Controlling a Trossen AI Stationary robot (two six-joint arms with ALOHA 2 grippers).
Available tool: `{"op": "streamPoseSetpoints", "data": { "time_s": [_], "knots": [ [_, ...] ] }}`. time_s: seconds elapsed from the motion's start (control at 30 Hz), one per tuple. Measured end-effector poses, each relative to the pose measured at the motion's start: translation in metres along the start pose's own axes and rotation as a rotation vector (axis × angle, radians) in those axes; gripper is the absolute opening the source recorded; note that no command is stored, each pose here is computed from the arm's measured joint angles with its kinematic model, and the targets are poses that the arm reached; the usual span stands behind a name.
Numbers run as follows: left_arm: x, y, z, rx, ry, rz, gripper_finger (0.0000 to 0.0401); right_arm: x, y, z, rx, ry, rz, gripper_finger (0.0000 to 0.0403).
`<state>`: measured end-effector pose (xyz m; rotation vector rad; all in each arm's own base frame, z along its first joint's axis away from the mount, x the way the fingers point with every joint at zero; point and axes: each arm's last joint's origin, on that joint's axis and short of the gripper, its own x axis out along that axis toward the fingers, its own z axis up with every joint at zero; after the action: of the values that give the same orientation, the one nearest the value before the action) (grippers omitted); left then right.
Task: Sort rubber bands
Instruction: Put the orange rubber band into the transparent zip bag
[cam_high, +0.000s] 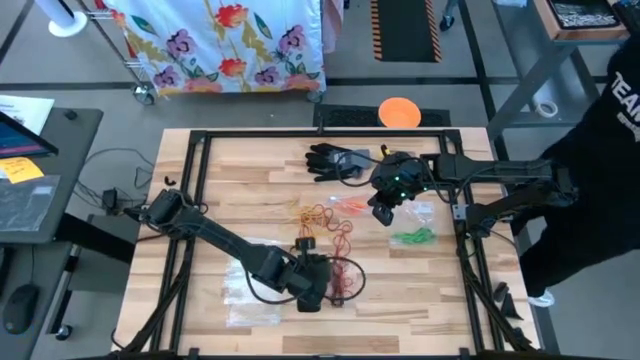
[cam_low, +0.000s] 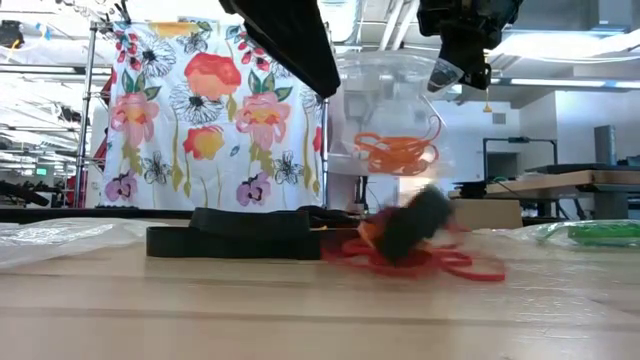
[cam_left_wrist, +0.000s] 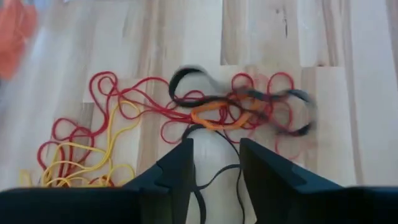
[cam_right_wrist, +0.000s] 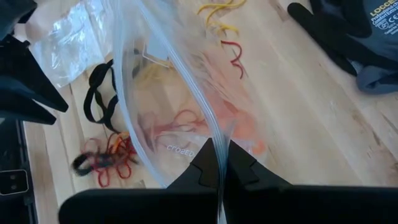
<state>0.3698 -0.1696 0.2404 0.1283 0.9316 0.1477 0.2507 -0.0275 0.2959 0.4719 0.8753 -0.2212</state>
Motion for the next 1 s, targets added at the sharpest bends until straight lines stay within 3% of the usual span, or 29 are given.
{"op": "streamPoseSetpoints", "data": {
  "time_s": [0.23,0.4,0.5,0.67,0.83,1.0],
  "knots": [
    [0.009,-0.006,0.005,0.043,-0.052,-0.020,0.0143,0.000,0.000,0.000,0.006,0.000,0.000,0.0000],
    [0.050,-0.010,-0.001,0.123,-0.043,0.063,0.0134,0.000,0.000,0.000,0.011,-0.003,0.002,0.0000],
    [0.077,0.002,-0.006,0.068,0.025,0.102,0.0130,0.000,0.000,0.000,0.043,0.001,0.000,0.0000],
    [0.114,0.014,-0.017,-0.022,0.130,0.025,0.0128,0.000,0.000,-0.001,0.055,0.005,-0.002,0.0000],
    [0.123,0.013,-0.018,-0.040,0.144,-0.039,0.0127,0.000,0.000,-0.001,0.054,0.006,-0.003,0.0000],
    [0.117,0.016,-0.017,-0.030,0.141,0.035,0.0127,0.000,0.000,-0.001,0.052,0.006,-0.003,0.0000]
  ]
}}
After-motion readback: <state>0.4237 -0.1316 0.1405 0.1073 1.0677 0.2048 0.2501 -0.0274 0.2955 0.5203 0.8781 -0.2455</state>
